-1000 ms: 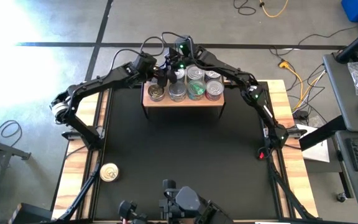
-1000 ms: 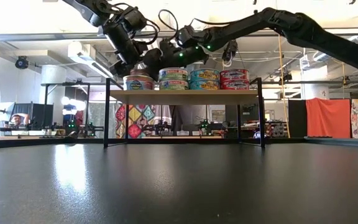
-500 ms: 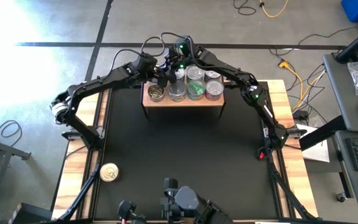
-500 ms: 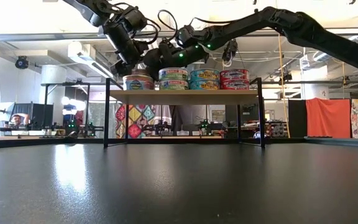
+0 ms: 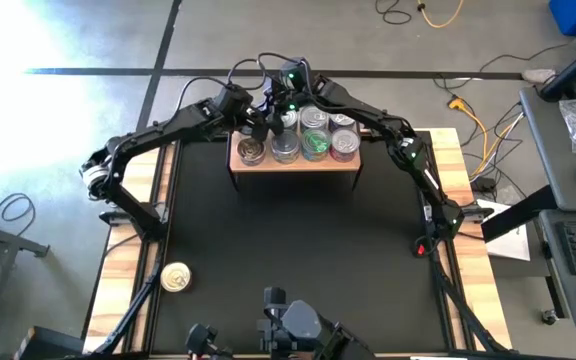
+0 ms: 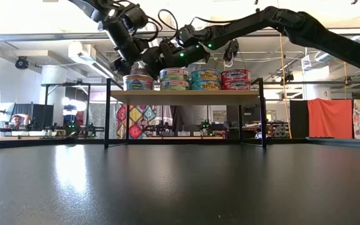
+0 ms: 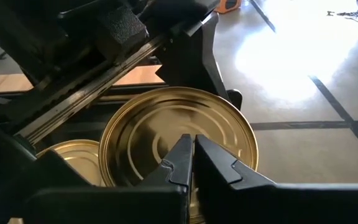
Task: Stack canned seafood by type on shelf
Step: Stack the blue pink tuna can on top of the other blue pink tuna can on the shelf
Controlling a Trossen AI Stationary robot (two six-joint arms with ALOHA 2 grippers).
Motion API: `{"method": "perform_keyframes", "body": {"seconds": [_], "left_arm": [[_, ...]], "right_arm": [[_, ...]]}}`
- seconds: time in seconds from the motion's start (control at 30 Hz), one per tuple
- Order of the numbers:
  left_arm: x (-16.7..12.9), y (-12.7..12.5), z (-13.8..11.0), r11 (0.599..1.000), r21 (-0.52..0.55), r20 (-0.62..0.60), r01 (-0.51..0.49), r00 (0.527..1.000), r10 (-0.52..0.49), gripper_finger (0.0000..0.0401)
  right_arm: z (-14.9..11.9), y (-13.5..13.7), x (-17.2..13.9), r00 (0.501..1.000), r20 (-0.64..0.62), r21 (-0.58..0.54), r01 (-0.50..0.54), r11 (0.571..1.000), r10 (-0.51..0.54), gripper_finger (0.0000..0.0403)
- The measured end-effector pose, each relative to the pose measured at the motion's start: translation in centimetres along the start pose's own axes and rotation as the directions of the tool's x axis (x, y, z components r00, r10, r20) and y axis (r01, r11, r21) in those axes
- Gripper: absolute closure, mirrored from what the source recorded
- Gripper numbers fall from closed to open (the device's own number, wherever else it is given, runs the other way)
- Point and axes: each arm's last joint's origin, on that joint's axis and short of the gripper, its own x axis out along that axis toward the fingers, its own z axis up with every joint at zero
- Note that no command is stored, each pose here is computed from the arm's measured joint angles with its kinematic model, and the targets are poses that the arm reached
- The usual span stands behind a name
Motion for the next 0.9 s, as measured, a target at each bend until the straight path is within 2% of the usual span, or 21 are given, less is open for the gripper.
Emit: {"method": "perform_keyframes", "body": {"seconds": [0.5,0.7,0.9], "left_arm": [[0.1,0.1,-0.4,1.000,0.007,-0.021,0.016,1.000,-0.016,0.0001],[0.0,-0.1,-0.4,0.998,0.056,-0.010,0.013,1.000,-0.012,0.0001],[0.1,0.1,-1.1,0.999,0.051,0.019,0.019,1.000,-0.020,0.0001]], "right_arm": [[0.3,1.0,0.6,0.999,0.004,-0.053,-0.038,0.998,0.038,0.0390],[0.1,0.9,0.6,1.000,-0.016,-0.051,0.002,0.999,-0.003,0.0390],[-0.1,1.0,0.6,0.999,-0.040,-0.057,0.017,0.998,-0.019,0.0390]]}}
